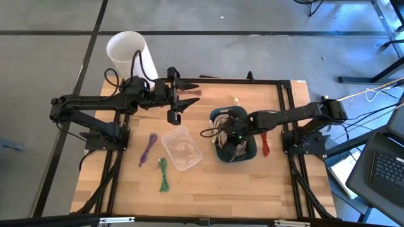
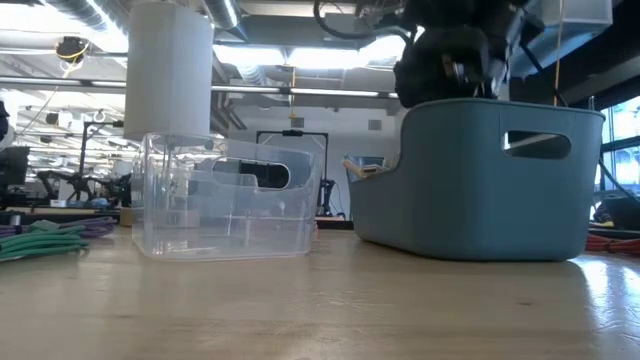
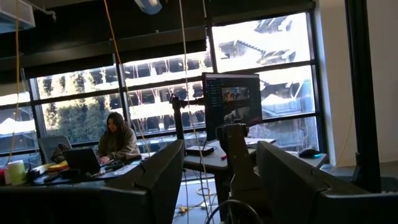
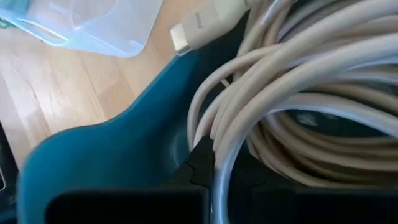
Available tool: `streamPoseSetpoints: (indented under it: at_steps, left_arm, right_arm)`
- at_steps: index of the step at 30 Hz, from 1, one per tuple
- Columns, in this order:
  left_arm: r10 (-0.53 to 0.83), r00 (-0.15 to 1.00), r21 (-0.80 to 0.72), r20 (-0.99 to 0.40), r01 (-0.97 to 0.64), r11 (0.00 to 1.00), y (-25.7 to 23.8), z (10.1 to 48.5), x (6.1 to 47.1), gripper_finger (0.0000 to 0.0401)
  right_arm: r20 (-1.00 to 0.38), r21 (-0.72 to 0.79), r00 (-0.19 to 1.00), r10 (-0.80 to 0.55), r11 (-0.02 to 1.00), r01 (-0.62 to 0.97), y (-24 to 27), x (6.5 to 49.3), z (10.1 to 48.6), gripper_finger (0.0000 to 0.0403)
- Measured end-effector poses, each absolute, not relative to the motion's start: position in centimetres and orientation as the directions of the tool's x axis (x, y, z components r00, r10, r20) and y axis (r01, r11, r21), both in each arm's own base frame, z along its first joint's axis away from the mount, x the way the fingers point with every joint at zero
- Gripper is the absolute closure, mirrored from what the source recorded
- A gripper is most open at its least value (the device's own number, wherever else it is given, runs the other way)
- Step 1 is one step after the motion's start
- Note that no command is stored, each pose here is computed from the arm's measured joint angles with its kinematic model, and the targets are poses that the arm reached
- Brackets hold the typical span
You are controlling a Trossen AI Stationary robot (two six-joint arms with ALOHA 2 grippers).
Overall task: Pick & Place USB Port
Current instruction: Put the light brown HDMI cable into the blue bin
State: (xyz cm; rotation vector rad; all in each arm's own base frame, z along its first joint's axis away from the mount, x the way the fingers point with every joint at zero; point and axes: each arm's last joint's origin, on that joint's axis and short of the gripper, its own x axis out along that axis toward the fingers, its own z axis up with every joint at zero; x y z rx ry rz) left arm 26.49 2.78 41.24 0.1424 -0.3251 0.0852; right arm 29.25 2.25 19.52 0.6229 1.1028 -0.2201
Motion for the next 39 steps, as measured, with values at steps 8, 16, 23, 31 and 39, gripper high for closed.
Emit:
streamPoseSetpoints:
  at_steps: [8, 16, 23, 31, 39]
  left_arm:
    - [0.061, 0.944, 0.125, 0.325, -0.107, 0.986, 2.8, 41.3, 26.5, 0.0205]
    - [0.061, 0.944, 0.125, 0.325, -0.107, 0.986, 2.8, 41.3, 26.5, 0.0205]
    - [0.052, 0.944, 0.128, 0.324, -0.098, 0.987, 2.8, 41.3, 26.5, 0.0205]
    - [0.051, 0.945, 0.129, 0.324, -0.097, 0.987, 2.8, 41.2, 26.5, 0.0205]
    - [0.045, 0.947, 0.122, 0.319, -0.088, 0.989, 2.6, 41.2, 26.5, 0.0205]
  right_arm:
    - [-0.851, 0.419, 0.5, 0.162, 0.783, 0.459, 1.0, 28.4, 16.8, 0.0388]
    - [-0.854, 0.415, 0.5, 0.148, 0.773, 0.48, 0.9, 28.7, 17.2, 0.0297]
    - [-0.875, 0.39, 0.466, 0.127, 0.755, 0.527, 0.8, 28.7, 17.7, 0.0214]
    - [-0.864, 0.393, 0.491, 0.107, 0.755, 0.526, 0.8, 29.4, 20.0, 0.0203]
    - [-0.9, 0.258, 0.436, 0.004, 0.811, 0.526, 0.7, 29.6, 23.3, 0.0211]
